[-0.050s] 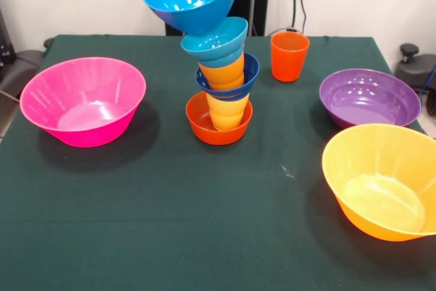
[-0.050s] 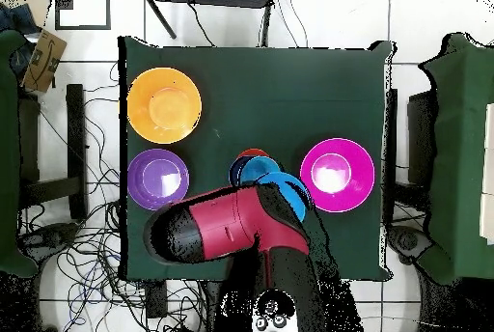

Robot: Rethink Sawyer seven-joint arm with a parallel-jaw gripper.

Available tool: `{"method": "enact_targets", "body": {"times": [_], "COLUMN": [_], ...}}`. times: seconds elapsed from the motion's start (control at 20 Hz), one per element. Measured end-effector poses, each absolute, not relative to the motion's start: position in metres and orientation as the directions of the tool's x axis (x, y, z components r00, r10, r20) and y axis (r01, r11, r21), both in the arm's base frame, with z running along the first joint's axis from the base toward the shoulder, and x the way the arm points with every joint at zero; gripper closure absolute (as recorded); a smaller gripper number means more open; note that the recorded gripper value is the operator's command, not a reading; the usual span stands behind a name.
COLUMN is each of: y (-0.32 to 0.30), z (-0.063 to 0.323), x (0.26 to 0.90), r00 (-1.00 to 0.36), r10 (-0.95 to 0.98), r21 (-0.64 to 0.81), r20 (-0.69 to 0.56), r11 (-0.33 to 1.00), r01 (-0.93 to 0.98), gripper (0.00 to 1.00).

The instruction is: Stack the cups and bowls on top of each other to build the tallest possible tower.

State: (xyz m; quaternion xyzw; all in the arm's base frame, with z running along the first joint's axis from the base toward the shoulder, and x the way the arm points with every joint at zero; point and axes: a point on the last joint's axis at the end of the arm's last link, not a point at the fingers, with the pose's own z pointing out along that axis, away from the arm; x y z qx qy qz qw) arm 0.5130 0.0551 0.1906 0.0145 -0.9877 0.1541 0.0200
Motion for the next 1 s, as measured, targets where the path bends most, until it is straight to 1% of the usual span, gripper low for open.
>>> {"method": "enact_targets", "body": {"times": [0.35,1.0], "y": [0.0524,0.0546], "z": [0.1847,0.1881], "x": [0.5093,0.5122], "r00": [-0.998,-0.998], "r10": [-0.015,0.033], "r21": [-0.310,-0.285], "r20": [0.059,0.059], "r11": [0.950,0.958], "r01": [-0.032,0.015], "gripper": [1.00,1.00]}}
